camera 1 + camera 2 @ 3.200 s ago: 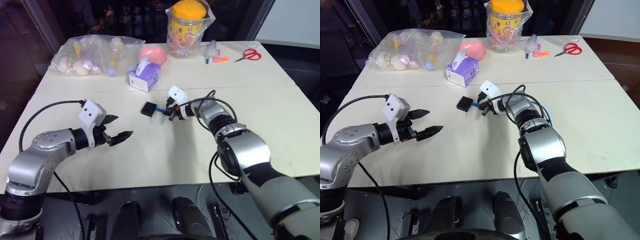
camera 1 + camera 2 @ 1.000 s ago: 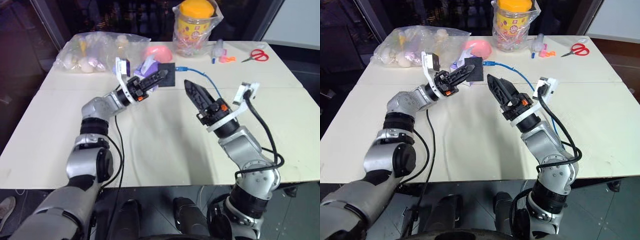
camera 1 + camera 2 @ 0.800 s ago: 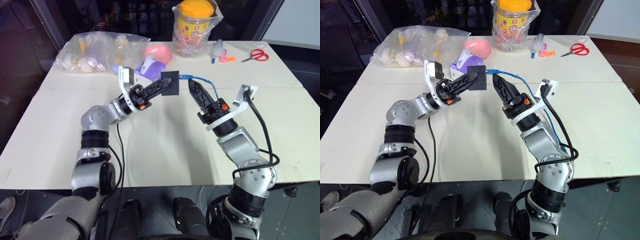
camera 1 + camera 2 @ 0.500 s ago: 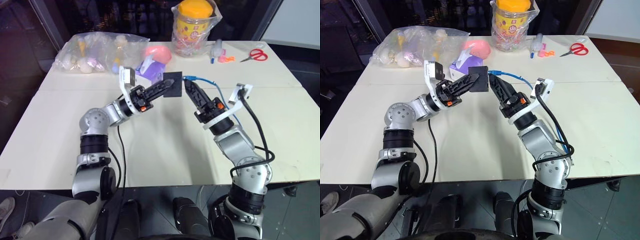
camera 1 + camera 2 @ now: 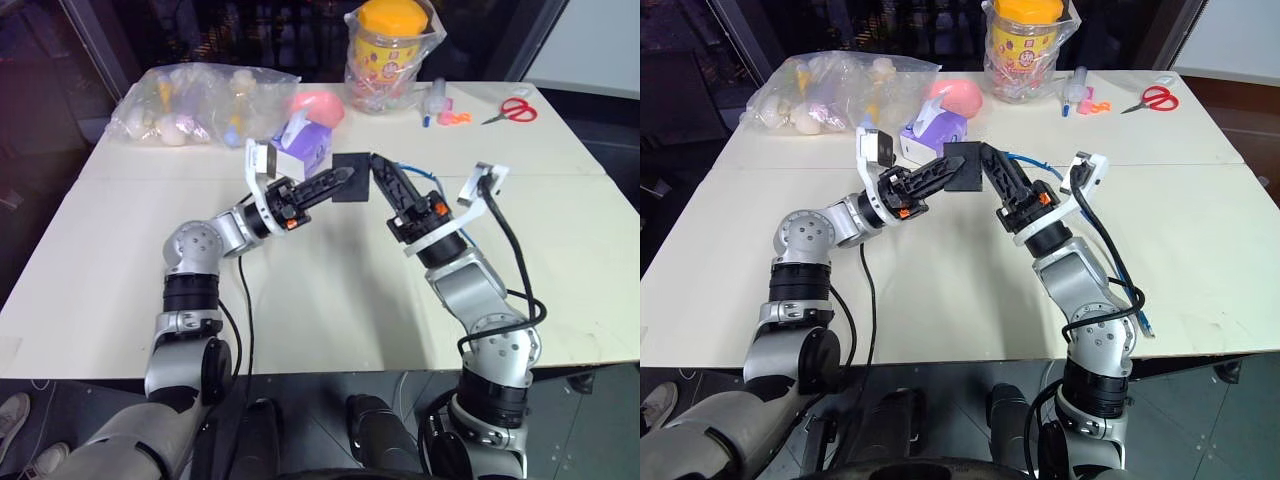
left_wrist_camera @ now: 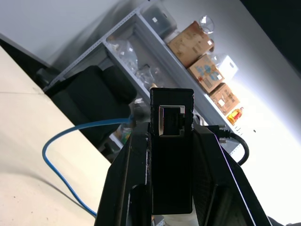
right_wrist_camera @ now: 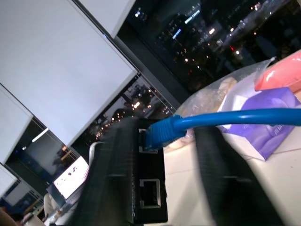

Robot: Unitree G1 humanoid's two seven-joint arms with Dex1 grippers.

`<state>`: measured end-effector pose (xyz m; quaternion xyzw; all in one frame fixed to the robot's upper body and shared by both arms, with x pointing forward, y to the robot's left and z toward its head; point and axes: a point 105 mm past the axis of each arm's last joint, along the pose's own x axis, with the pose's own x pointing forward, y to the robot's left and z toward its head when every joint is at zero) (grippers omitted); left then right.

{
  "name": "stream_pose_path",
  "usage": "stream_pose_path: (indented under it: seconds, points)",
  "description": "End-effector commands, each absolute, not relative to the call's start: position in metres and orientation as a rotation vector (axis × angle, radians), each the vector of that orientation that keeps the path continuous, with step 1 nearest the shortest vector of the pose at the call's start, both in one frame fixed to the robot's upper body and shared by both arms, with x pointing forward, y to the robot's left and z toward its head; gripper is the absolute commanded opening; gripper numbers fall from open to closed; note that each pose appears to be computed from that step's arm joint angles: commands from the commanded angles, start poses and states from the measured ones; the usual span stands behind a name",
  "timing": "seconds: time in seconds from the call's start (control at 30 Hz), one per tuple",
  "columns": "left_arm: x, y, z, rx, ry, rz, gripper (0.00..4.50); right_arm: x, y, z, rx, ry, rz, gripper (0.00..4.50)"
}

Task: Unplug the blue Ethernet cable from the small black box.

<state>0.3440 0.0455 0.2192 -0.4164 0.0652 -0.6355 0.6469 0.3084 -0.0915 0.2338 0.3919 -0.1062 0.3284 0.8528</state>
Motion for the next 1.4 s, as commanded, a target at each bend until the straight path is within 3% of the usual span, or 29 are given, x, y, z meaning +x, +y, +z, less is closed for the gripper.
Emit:
stream_pose_path:
  seconds: [0.03, 0.4, 0.5, 0.63, 1.23, 1.33, 1.37, 1.4]
  points:
    - [0.339, 0.044, 0.229, -0.936, 0.101, -1.483, 0.5, 0.305, -0.089, 0.239, 0.83, -0.245, 0.718, 0.03]
    - [0.341, 0.044, 0.23, -0.96, 0.087, -1.472, 0.5, 0.301, -0.073, 0.236, 0.863, -0.201, 0.795, 0.03]
    - [0.341, 0.044, 0.231, -0.968, 0.085, -1.473, 0.5, 0.302, -0.074, 0.236, 0.877, -0.208, 0.796, 1.19]
    - [0.341, 0.046, 0.231, -0.999, 0.086, -1.468, 0.5, 0.304, -0.079, 0.236, 0.887, -0.217, 0.772, 3.19]
    - [0.335, 0.044, 0.229, -1.025, 0.114, -1.481, 0.5, 0.305, -0.084, 0.238, 0.93, -0.247, 0.76, 3.19]
    - [0.334, 0.043, 0.229, -1.025, 0.116, -1.483, 0.5, 0.305, -0.083, 0.239, 0.934, -0.248, 0.765, 2.04]
    - [0.334, 0.043, 0.229, -1.025, 0.117, -1.482, 0.5, 0.305, -0.083, 0.239, 0.934, -0.246, 0.768, 1.36]
    - [0.334, 0.043, 0.229, -1.025, 0.117, -1.482, 0.5, 0.305, -0.082, 0.238, 0.935, -0.244, 0.771, 0.96]
